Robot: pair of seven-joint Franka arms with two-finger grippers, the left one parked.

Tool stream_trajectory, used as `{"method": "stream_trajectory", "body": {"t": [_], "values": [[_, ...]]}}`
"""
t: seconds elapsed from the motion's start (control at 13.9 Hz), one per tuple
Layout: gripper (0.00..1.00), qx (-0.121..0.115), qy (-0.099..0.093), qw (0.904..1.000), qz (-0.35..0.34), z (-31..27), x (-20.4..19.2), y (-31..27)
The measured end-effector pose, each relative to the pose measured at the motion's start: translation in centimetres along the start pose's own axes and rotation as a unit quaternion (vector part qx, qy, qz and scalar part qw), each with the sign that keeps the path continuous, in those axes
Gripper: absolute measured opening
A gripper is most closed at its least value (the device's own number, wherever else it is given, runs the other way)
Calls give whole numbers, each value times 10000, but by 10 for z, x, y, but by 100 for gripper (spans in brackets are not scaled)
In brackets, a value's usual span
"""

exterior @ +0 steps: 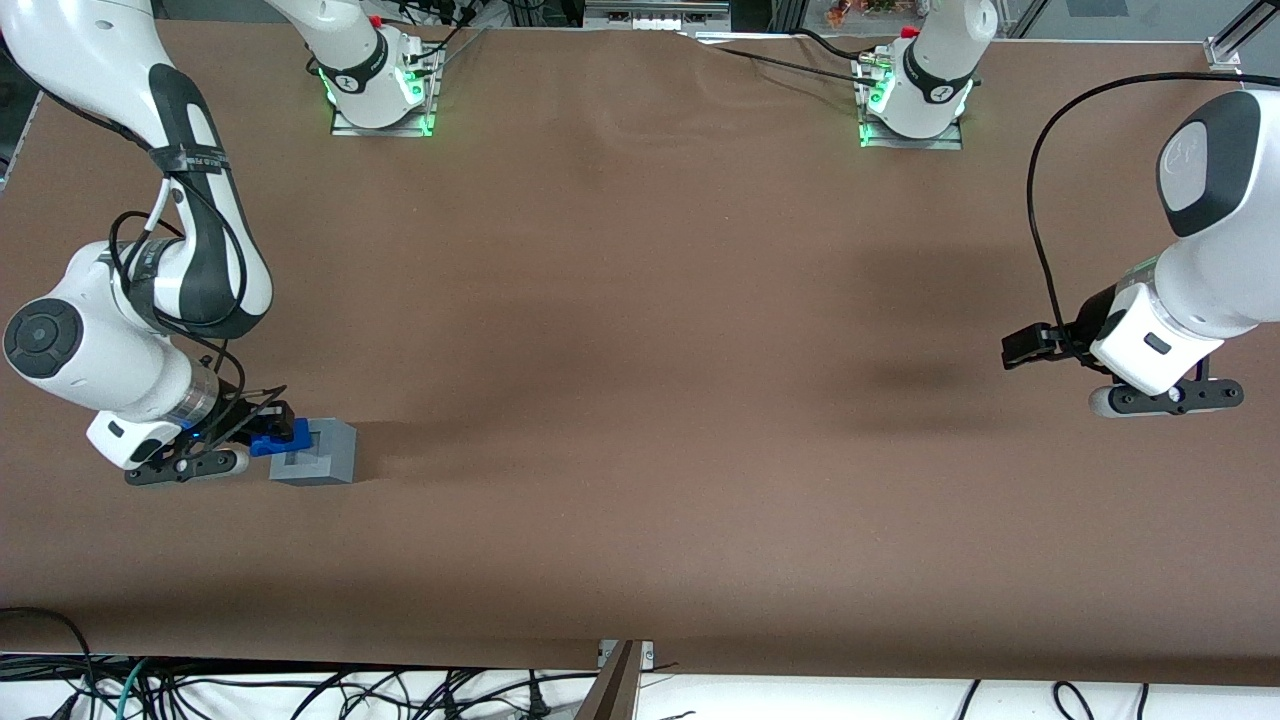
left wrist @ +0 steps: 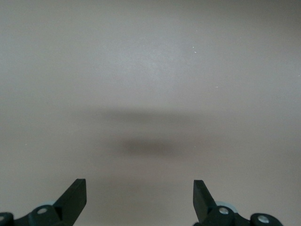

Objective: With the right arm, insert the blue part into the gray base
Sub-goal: 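Lower the blue part into the gray base's recess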

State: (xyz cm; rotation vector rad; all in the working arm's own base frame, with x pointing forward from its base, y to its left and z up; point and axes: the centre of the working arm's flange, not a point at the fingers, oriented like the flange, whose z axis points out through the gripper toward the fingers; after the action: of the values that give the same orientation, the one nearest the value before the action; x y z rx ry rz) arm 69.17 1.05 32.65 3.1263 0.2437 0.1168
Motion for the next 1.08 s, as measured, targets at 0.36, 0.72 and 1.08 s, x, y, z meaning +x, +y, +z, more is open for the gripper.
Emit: {"method": "stream_trajectory", "body": {"t": [0.36, 0.72, 1.08], "values": [[50, -7, 53, 10000, 12, 6, 2, -1], [50, 4, 67, 9999, 90, 13, 3, -3], [50, -4, 127, 9998, 137, 19, 6, -4]]}}
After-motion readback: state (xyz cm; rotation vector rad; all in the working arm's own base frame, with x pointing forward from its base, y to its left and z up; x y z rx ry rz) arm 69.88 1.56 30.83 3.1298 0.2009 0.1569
